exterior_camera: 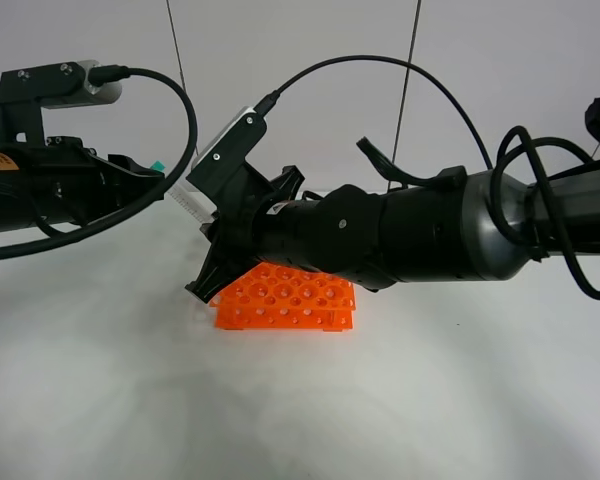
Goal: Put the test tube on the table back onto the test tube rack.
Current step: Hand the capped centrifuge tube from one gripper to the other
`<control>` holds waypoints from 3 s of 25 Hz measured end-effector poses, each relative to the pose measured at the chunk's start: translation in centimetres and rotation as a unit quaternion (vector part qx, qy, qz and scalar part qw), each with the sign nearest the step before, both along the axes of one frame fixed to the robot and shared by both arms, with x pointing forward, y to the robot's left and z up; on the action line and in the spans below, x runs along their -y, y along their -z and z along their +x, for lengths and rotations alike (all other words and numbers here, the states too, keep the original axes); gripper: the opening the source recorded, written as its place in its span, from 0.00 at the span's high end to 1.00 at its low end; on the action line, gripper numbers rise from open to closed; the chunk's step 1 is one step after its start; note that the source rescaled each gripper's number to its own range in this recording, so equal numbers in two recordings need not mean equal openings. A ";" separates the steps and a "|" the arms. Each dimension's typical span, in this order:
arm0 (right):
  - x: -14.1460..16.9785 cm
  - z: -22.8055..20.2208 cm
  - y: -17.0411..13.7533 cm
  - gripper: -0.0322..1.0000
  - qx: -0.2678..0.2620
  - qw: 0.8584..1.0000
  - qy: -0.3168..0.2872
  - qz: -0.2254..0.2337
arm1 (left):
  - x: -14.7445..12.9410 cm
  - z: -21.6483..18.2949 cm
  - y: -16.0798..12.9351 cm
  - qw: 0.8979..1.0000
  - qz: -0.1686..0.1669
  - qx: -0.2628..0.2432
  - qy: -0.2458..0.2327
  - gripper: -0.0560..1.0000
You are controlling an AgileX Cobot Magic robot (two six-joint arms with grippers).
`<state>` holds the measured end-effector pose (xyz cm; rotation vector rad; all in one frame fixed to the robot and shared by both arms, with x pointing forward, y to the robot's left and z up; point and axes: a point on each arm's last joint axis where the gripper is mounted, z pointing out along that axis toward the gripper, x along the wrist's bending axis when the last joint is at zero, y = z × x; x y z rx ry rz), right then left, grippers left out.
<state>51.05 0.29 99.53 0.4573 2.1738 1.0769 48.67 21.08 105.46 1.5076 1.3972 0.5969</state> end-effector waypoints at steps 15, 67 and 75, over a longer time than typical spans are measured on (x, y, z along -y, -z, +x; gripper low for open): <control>-2.5 -2.7 -0.4 0.97 0.018 0.998 -0.064 0.014 | -0.1 0.1 -0.2 1.000 -0.002 0.011 -0.005 0.60; -2.2 -2.3 -0.5 0.32 0.021 0.998 -0.061 0.020 | -0.1 0.1 -0.1 1.000 -0.003 0.006 -0.004 0.94; -1.9 -2.0 -0.3 0.32 0.011 0.998 -0.060 0.014 | -0.1 0.1 -0.1 1.000 0.003 0.009 -0.002 0.94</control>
